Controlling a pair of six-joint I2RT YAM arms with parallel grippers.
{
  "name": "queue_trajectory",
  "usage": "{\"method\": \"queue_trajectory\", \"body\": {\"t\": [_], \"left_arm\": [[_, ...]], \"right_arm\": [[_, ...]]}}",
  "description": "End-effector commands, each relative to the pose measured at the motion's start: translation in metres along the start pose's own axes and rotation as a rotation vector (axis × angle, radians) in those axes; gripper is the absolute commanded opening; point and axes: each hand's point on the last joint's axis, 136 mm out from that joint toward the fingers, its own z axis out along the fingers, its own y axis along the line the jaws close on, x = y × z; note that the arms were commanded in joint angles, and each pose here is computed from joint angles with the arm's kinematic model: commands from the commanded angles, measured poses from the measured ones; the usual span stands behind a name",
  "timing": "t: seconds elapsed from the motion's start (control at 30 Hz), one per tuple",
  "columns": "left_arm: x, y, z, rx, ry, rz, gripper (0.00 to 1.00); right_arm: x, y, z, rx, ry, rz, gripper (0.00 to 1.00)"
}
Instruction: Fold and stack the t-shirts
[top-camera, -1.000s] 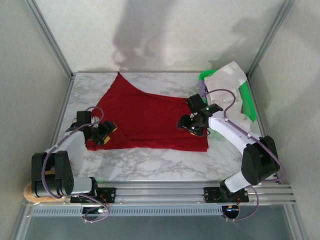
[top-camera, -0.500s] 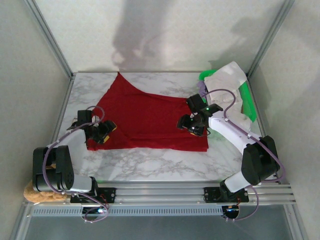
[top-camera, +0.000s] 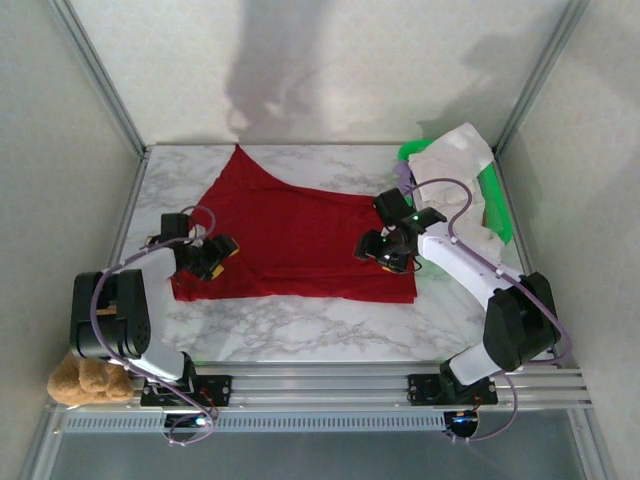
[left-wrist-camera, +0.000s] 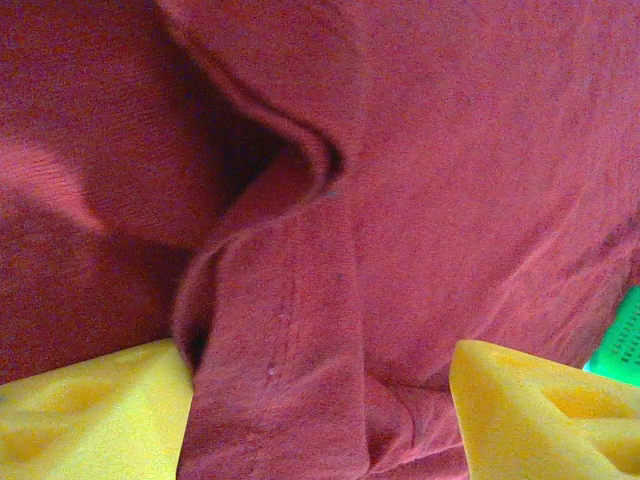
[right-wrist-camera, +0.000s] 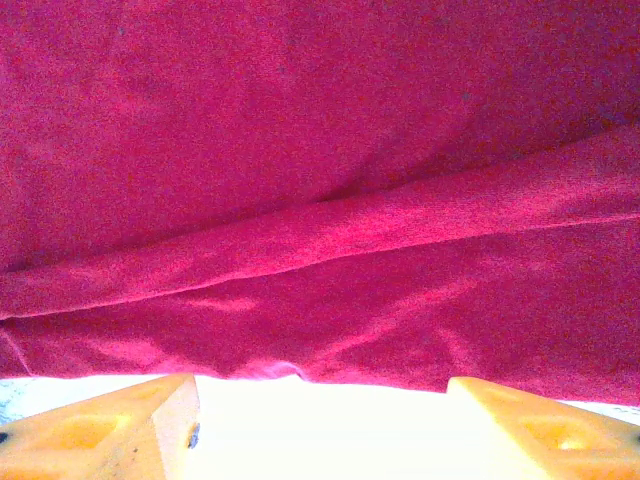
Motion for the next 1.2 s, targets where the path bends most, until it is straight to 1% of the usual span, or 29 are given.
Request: {"method": "queue_trajectory", "body": {"t": [0.0, 0.17, 0.33, 0.43, 0.57, 0.77, 0.97, 1.07, 1.17], "left_arm": [[0.0, -0.015, 0.004, 0.019, 0.023, 0.067, 0.68], [0.003, -0.029, 0.01, 0.091, 0.047, 0.062, 0.68], [-0.003, -0.04, 0.015, 0.124, 0.052, 0.058, 0.68], [-0.013, -0.043, 0.02, 0.108, 0.051, 0.078, 0.68], [-0.024, -0.062, 0.026, 0.147, 0.069, 0.087, 0.68], [-0.051, -0.082, 0.03, 0.146, 0.038, 0.043, 0.68], [-0.066, -0.111, 0.041, 0.236, 0.043, 0.024, 0.67], [-0.078, -0.126, 0.026, 0.198, -0.036, 0.079, 0.66], [-0.084, -0.128, -0.002, 0.117, -0.108, 0.146, 0.67]], "right_arm": [[0.0, 0.006, -0.009, -0.017, -0.005, -0.021, 0.67], [0.0, 0.005, -0.009, -0.013, -0.006, -0.024, 0.67], [0.002, 0.003, -0.008, -0.007, -0.004, -0.029, 0.66], [0.003, 0.001, -0.011, 0.0, -0.007, -0.034, 0.66], [0.005, -0.004, -0.018, 0.009, -0.025, -0.034, 0.67], [0.014, -0.012, -0.016, 0.004, -0.016, -0.01, 0.67], [0.013, -0.01, -0.007, 0.002, -0.01, -0.013, 0.67], [0.009, -0.002, 0.001, -0.009, 0.002, -0.032, 0.66], [0.011, 0.016, 0.014, -0.037, 0.024, -0.063, 0.66]]}}
